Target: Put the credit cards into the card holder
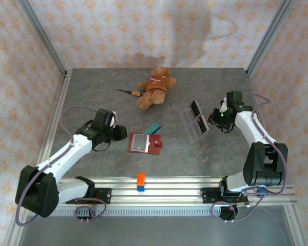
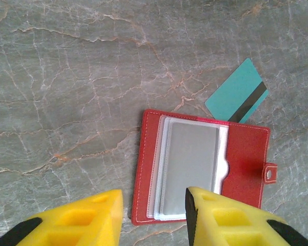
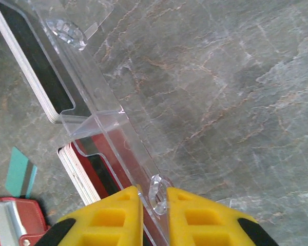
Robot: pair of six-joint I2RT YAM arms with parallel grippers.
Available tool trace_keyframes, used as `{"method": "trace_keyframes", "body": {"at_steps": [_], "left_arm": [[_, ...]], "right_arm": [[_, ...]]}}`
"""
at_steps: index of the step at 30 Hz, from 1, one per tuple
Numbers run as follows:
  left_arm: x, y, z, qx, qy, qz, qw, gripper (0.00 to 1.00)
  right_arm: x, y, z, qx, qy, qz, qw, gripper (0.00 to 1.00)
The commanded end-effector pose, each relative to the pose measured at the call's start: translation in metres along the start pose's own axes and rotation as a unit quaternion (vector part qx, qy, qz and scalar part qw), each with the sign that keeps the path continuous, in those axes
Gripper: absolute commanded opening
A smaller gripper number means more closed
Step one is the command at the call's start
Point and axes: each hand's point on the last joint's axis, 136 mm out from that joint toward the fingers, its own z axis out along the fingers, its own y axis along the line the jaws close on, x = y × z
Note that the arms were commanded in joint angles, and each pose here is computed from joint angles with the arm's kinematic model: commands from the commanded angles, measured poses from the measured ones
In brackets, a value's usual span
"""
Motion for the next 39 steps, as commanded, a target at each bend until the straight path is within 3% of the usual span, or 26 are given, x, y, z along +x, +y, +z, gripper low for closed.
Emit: {"method": "trace_keyframes", "body": {"at_steps": [1,10,15,20,22,23,39], "left_arm": [[-0.007,-0.005,0.000,0.009,-0.005,-0.003,1.000,0.38],[-0.007,-0.005,0.002,0.011,-0.004,-0.008,1.000,0.38],[-0.004,-0.004,0.004,0.012,-0.002,-0.011,1.000,0.38],[-0.004,-0.004,0.003,0.012,-0.003,-0.013,1.000,0.38],[-0.004,-0.004,0.002,0.011,-0.004,-0.012,1.000,0.38],[-0.004,-0.003,0.001,0.009,-0.002,-0.010,1.000,0.38],[0.000,0.000,-0.005,0.001,0.001,-0.001,1.000,0.39]], "right_arm": [[0.001,0.002,0.007,-0.022,-0.005,0.033,0.999,0.15],[-0.009,0.012,0.012,-0.073,-0.056,0.102,0.991,0.15],[-0.005,0.018,0.005,-0.081,-0.069,0.093,0.990,0.33],[-0.003,0.002,-0.012,0.013,-0.062,0.006,0.998,0.50],[0.005,0.011,-0.011,0.029,-0.035,-0.055,0.997,0.66],[0.007,0.012,-0.011,0.051,-0.029,-0.075,0.995,0.69],[0.017,0.007,0.013,0.178,0.014,-0.192,0.965,0.72]]}}
